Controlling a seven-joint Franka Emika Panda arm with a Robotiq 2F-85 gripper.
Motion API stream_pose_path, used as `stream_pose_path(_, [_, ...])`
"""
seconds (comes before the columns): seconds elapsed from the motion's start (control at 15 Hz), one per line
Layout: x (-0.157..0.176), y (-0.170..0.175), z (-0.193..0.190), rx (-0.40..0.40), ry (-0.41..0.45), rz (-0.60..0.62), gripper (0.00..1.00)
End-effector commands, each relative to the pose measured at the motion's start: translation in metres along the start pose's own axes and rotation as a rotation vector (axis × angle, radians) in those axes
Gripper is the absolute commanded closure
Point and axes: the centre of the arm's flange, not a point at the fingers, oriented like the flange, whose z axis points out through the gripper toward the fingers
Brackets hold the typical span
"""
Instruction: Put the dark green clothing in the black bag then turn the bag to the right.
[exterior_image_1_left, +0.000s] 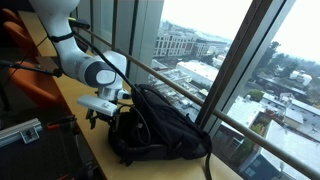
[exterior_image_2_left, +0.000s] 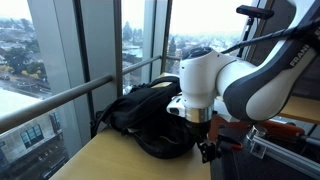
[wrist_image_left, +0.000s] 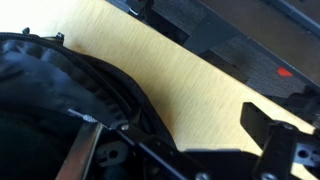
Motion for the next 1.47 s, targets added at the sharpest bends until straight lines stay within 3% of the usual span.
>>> stream_pose_path(0.0, [0.007, 0.003, 0.008, 0.001, 0.012, -0.045, 0.0])
stream_pose_path(0.67, [0.029, 0.019, 0.06, 0.057, -0.029, -0.048, 0.0])
stream_pose_path(0.73, [0.031, 0.021, 0.063, 0.06, -0.032, -0.044, 0.1])
stream_pose_path(0.8, [0.031, 0.024, 0.064, 0.063, -0.032, -0.038, 0.26])
stream_pose_path(1.4, [0.026, 0.027, 0.022, 0.041, 0.01, -0.003, 0.93])
